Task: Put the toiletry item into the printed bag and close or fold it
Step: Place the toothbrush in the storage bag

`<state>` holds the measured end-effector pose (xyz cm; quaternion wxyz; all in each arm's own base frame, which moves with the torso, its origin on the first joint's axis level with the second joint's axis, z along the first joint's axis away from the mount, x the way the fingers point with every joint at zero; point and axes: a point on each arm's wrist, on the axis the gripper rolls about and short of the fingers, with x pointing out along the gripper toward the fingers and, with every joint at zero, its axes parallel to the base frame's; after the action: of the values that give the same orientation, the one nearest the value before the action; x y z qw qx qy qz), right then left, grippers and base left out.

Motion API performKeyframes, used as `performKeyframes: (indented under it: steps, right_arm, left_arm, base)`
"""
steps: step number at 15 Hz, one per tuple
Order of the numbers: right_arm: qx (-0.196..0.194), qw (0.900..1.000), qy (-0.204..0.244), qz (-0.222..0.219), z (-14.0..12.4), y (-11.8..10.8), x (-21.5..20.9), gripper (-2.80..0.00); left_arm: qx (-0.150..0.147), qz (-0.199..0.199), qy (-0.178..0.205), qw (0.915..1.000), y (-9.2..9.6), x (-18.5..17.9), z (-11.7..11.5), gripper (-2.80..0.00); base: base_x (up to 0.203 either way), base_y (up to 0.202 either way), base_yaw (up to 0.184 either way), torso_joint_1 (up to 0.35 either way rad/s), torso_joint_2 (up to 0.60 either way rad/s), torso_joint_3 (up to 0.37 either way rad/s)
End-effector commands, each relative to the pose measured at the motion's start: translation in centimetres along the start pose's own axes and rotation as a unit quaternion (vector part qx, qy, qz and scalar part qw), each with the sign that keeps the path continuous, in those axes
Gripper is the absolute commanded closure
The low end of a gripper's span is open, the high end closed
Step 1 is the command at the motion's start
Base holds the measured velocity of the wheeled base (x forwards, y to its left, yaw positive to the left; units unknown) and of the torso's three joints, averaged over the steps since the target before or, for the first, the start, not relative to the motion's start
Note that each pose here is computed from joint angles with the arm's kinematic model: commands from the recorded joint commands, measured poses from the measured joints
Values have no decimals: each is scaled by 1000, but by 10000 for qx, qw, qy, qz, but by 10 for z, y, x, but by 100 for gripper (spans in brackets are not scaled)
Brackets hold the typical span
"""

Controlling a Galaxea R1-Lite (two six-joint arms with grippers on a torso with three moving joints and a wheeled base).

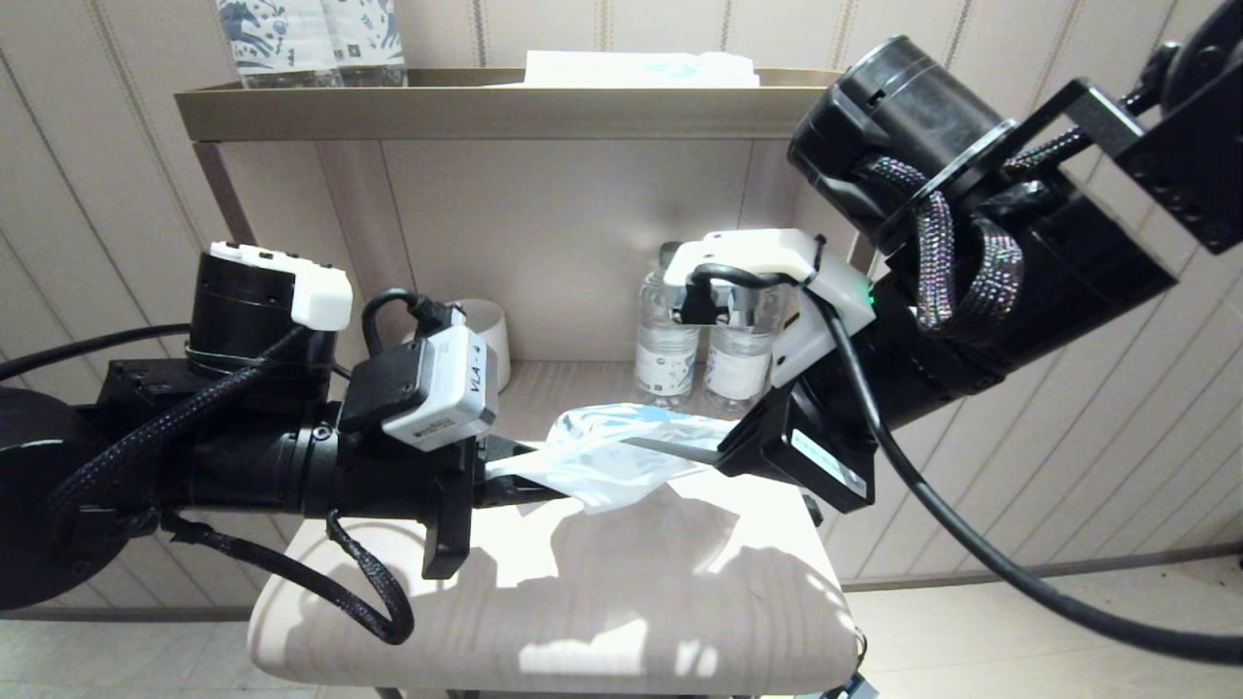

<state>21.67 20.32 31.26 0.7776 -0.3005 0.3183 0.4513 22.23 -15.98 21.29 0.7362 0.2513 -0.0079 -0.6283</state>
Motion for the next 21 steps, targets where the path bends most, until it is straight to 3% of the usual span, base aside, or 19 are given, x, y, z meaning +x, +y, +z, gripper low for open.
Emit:
performKeyframes:
  steps: [1,6,10,17,21]
  right_arm:
    - [-18,10000,-8,6,0,0,-1,0]
    - [-10,9996,-117,247,0,0,0,0]
    - [64,9982,-259,532,-3,-3,-3,0]
    - [273,9971,-344,615,-13,-13,-11,0]
    - [309,9972,-382,564,-17,-9,-24,0]
  left_arm:
    - [-313,-186,-140,9992,2,2,2,0]
    - [-1092,-1129,-80,9876,-3,13,-15,0]
    - [-1222,-1327,-124,9835,2,23,-22,0]
    - [-1270,-1048,-241,9861,20,15,-17,0]
    - [-1254,-845,-176,9883,32,16,-26,0]
  base:
    - [0,0,0,0,0,0]
    - [0,0,0,0,0,0]
    - [0,0,0,0,0,0]
    - [0,0,0,0,0,0]
    - [0,0,0,0,0,0]
